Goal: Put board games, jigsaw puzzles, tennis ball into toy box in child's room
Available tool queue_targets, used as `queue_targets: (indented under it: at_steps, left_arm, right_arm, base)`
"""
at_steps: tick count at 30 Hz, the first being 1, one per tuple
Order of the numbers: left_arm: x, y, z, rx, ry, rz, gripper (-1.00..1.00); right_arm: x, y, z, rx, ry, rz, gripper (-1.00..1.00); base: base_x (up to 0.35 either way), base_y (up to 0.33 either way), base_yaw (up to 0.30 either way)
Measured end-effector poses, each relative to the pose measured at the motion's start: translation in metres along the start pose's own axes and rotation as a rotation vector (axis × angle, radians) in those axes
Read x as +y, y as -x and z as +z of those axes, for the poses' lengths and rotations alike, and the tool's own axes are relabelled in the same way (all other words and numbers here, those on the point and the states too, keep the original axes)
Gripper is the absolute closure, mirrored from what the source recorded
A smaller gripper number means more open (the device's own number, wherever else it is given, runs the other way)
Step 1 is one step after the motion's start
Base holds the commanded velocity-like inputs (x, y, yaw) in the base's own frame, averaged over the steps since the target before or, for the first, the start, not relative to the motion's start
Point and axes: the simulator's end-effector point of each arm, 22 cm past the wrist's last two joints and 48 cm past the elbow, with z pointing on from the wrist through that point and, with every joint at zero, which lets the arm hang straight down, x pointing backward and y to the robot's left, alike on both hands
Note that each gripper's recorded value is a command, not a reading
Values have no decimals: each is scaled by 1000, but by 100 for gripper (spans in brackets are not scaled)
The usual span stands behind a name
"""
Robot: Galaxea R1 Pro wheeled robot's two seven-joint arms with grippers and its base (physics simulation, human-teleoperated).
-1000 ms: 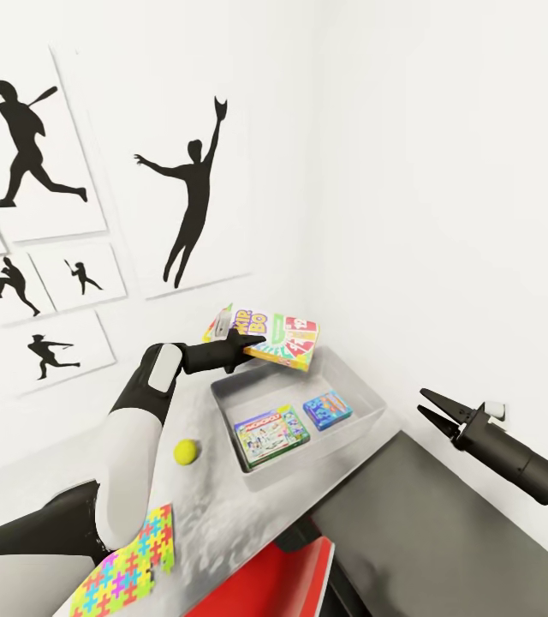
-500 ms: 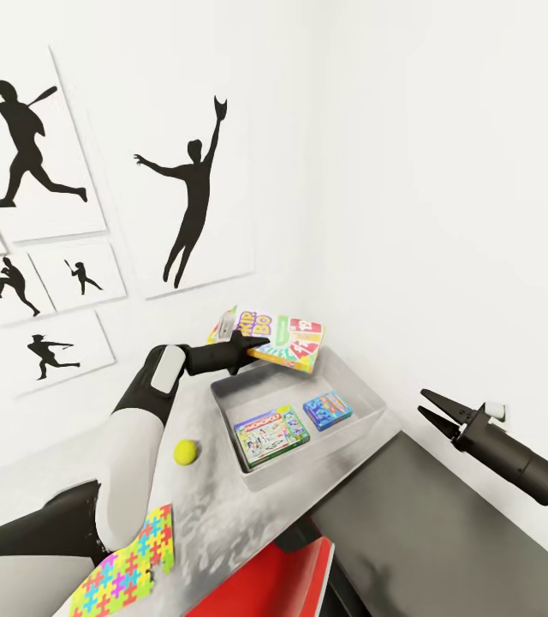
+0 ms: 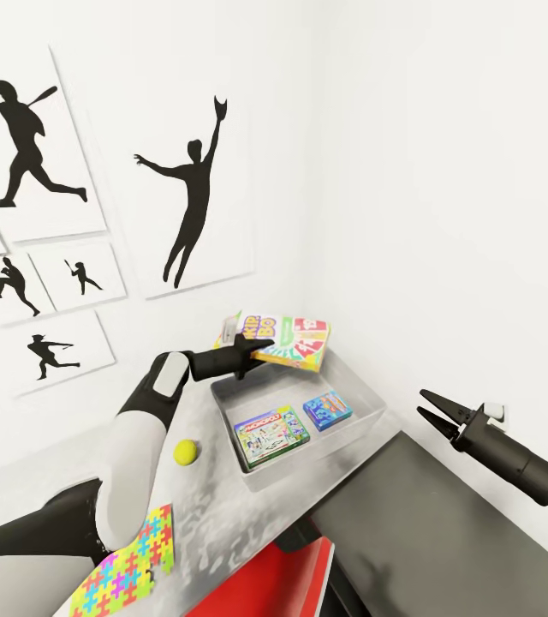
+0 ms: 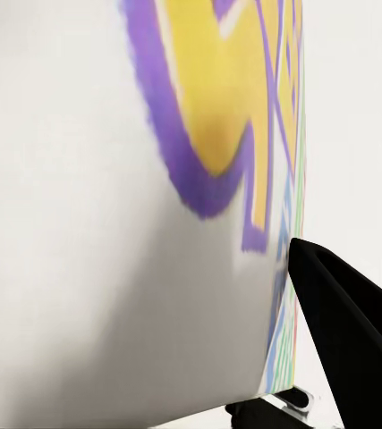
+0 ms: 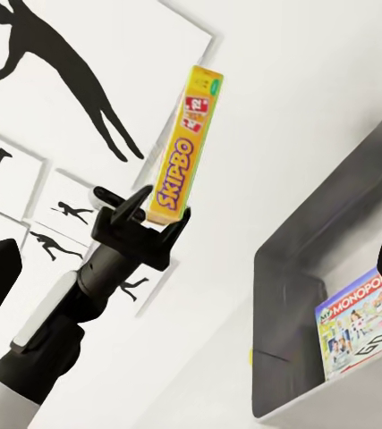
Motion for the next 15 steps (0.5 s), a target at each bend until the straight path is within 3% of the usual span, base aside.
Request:
queue_targets:
  at_steps: [15]
  left_arm:
    - [11,-1,4,6,5,-14,100]
  right_arm:
    - [-7,-3,2,7,-8,13,-100]
  base:
    - [0,0,0]
